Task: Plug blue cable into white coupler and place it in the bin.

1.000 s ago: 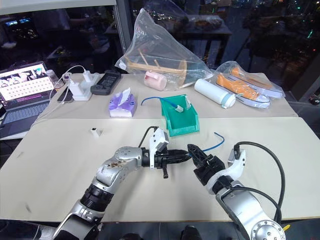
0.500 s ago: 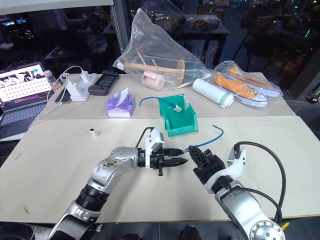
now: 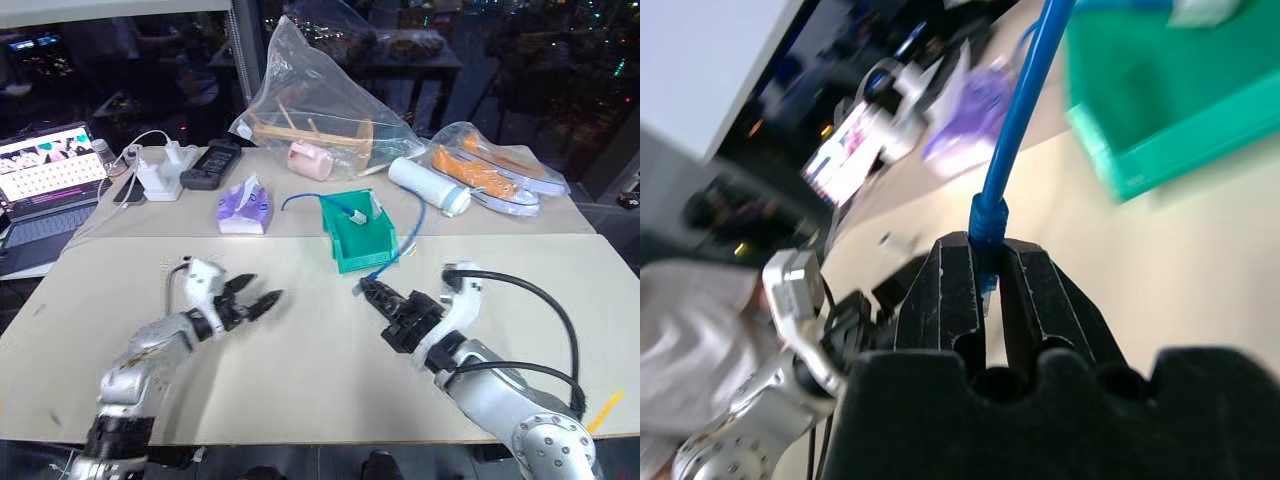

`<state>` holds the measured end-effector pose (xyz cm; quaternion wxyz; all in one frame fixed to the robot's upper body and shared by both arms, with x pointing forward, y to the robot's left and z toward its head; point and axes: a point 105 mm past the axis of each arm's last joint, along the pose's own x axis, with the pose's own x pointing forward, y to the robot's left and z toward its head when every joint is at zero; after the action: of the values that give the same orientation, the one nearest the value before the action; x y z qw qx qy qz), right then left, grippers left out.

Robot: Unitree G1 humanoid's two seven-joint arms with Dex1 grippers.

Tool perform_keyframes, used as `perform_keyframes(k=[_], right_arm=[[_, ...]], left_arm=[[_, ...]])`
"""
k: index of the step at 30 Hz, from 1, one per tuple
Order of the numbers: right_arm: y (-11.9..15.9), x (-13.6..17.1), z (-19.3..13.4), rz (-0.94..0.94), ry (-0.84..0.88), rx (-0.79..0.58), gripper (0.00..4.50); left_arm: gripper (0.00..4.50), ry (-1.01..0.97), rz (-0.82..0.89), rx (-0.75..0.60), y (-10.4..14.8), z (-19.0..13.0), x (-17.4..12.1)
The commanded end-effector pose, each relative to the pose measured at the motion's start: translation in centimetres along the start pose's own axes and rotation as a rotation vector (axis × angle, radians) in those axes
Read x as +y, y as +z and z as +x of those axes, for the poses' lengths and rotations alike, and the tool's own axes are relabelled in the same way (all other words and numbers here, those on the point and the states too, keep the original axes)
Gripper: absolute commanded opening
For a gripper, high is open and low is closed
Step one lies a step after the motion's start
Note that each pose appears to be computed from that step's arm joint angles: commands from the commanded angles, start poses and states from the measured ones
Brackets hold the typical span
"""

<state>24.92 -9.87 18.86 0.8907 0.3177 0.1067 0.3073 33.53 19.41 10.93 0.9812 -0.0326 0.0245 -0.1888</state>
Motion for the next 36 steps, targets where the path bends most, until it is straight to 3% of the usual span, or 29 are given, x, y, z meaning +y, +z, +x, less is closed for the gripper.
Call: perform_keyframes(k=[1,4,12,23,24,30,33,36], right_arm=[[-0.2,0.8,0.3,-0.014,0.055,0.012,0.00],[-0.5,1.1,0.7,-0.013,0.079,0.028,0.00],[-0.5,1.1,0.8,-0.025,0.079,0.026,0.00],[-0.3,0.9,0.6,-0.031,0.056,0.005,0.00],[-0.4,0.9,0.6,-0.032,0.055,0.004,0.00],[-0.4,0.8,0.5,-0.032,0.049,0.005,0.00],[-0.3,0.4,0.3,-0.051,0.028,0.004,0.00],[0.0,-0.6,0.2,-0.091,-0.016,-0.012,0.00]], left_arm=[[4.39,0.243,0.015,-0.058,0.8,-1.4,4.6],[4.39,0.374,-0.028,-0.040,-0.5,-0.9,7.4],[4.39,0.295,0.020,-0.011,-1.7,2.1,6.7],[4.39,0.302,0.082,0.047,-2.1,4.1,8.9],[3.88,0.286,0.071,0.052,-2.2,4.3,8.8],[1.95,0.162,0.077,0.036,-1.9,5.5,6.8],[0.73,0.019,0.122,0.040,-1.1,6.3,4.4],[0.63,-0.291,0.146,0.098,-1.1,6.4,-0.9]])
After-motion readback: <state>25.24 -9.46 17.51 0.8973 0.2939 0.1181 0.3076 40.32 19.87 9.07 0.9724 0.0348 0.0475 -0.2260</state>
